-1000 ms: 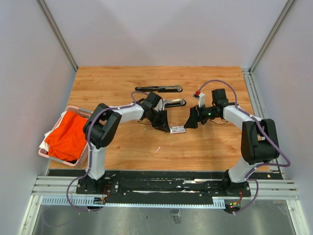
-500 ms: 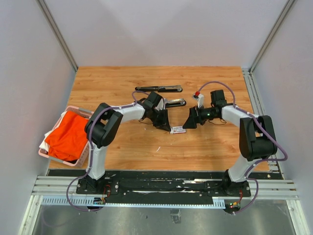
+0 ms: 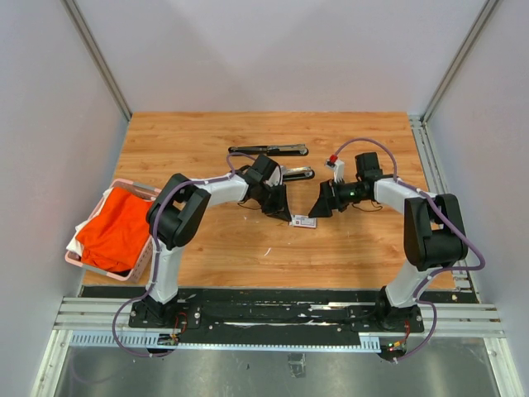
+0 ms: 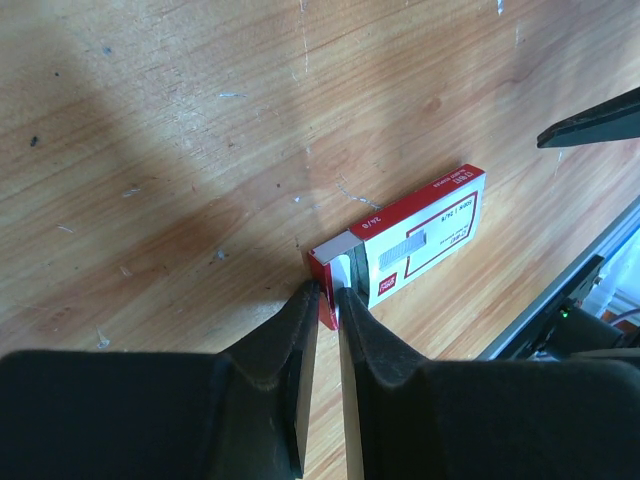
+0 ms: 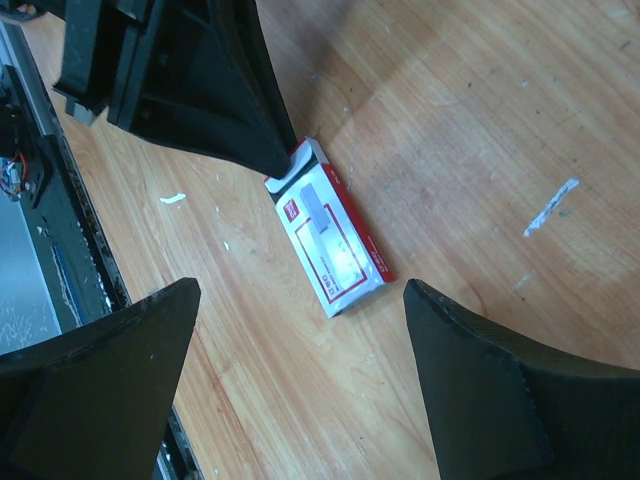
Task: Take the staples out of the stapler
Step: Close the staple box at the center of the board.
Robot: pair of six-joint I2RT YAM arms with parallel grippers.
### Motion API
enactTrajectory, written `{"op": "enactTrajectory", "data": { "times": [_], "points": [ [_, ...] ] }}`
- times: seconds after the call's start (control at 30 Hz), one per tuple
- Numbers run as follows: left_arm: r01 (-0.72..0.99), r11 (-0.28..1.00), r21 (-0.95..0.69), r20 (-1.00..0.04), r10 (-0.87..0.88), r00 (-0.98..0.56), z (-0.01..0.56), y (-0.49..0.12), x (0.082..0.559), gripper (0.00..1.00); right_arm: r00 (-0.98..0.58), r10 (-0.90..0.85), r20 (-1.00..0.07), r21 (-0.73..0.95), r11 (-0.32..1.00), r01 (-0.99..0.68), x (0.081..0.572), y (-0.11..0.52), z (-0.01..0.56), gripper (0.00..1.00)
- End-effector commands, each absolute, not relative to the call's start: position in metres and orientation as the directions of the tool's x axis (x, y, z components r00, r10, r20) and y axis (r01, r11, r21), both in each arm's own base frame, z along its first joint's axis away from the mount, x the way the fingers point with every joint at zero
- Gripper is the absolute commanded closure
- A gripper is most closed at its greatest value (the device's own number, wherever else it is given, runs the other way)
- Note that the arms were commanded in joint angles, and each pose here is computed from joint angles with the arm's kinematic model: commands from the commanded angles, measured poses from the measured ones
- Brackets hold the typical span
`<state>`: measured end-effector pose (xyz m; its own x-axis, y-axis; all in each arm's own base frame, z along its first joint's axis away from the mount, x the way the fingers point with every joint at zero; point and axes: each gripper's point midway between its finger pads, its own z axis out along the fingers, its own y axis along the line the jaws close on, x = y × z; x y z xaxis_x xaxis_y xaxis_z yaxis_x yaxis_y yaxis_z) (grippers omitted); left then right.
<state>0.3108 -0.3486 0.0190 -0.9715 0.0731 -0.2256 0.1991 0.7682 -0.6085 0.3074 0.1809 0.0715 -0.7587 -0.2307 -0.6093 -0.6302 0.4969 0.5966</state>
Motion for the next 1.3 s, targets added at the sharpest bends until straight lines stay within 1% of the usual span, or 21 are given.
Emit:
{"op": "enactTrajectory", "data": {
  "times": [0.0, 0.07, 0.27, 0.53, 0.63, 0.83, 1.27],
  "points": [
    [0.178, 0.830, -0.528, -0.195, 0.086, -0.977, -0.010, -0.334, 0.303, 0.79, -0.782, -0.289, -0.552, 0.592, 0.524, -0.612, 0.292, 0.175, 0.062, 0.15],
    [0.184, 0.829, -0.529, -0.201, 0.088, -0.976, -0.008, -0.334, 0.304, 0.79, -0.795, -0.300, -0.527, 0.612, 0.515, -0.600, 0.282, 0.174, 0.058, 0.15],
    [0.179, 0.826, -0.535, -0.196, 0.085, -0.977, -0.009, -0.335, 0.304, 0.79, -0.809, -0.288, -0.513, 0.666, 0.460, -0.587, 0.274, 0.186, 0.056, 0.14],
    [0.184, 0.817, -0.547, -0.199, 0.086, -0.976, -0.006, -0.338, 0.304, 0.79, -0.824, -0.303, -0.479, 0.673, 0.476, -0.566, 0.274, 0.187, 0.044, 0.15],
    [0.184, 0.813, -0.552, -0.199, 0.086, -0.976, -0.006, -0.339, 0.304, 0.79, -0.817, -0.317, -0.481, 0.655, 0.489, -0.576, 0.274, 0.184, 0.043, 0.16],
    [0.184, 0.809, -0.558, -0.198, 0.085, -0.977, -0.005, -0.341, 0.303, 0.80, -0.817, -0.321, -0.479, 0.684, 0.447, -0.577, 0.268, 0.194, 0.045, 0.16],
    [0.190, 0.794, -0.578, -0.189, 0.097, -0.977, -0.002, -0.350, 0.297, 0.82, -0.798, -0.361, -0.483, 0.669, 0.436, -0.602, 0.267, 0.206, 0.044, 0.16]
  ]
}}
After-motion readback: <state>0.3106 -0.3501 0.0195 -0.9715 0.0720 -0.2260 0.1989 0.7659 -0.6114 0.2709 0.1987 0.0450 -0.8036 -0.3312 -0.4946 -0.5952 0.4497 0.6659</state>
